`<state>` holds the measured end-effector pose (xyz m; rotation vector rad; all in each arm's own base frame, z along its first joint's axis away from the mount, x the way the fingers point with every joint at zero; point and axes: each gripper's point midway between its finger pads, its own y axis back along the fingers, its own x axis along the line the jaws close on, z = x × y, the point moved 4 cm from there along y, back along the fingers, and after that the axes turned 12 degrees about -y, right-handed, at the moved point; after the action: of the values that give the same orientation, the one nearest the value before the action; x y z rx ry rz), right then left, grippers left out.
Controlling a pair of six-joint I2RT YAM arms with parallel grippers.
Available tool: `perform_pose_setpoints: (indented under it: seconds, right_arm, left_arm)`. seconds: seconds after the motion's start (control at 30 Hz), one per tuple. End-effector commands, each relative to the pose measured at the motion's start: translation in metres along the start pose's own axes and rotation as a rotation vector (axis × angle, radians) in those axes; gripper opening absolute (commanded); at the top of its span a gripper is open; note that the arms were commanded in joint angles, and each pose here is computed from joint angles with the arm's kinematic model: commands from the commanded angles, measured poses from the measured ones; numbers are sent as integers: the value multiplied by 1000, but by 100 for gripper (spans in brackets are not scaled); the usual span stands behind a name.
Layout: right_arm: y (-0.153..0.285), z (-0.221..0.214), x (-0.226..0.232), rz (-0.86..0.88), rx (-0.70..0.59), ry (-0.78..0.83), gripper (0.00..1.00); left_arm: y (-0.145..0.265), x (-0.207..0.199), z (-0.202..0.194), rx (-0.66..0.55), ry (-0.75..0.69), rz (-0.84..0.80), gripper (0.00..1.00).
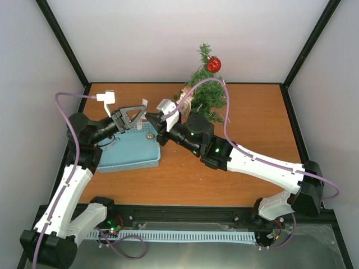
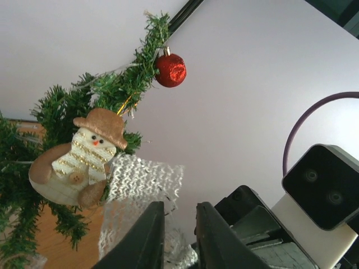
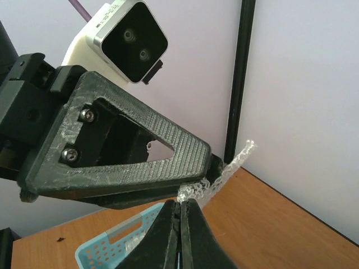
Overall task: Decorate the small christmas tree
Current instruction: Place the decoration item on the Christmas tree.
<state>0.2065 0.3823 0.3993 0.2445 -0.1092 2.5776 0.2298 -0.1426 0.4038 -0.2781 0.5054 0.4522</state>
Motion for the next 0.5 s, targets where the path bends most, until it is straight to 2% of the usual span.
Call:
perform_pose_setpoints:
  seconds: [0.0, 0.2, 0.33, 0.47]
  right_arm:
    - [5, 8, 4, 9, -43, 37, 3]
    - [30, 9, 0, 26, -81, 111, 3]
    - [58, 15, -1, 53, -81, 200, 3]
    - [85, 19, -3, 54, -52, 289, 3]
  left_arm:
    - [2, -14, 6, -1, 1, -21, 24]
    - [3, -20, 11, 14, -37, -4, 57]
    - [5, -22, 12, 26, -87, 22, 76]
    - [4, -21, 10, 43, -151, 21, 84]
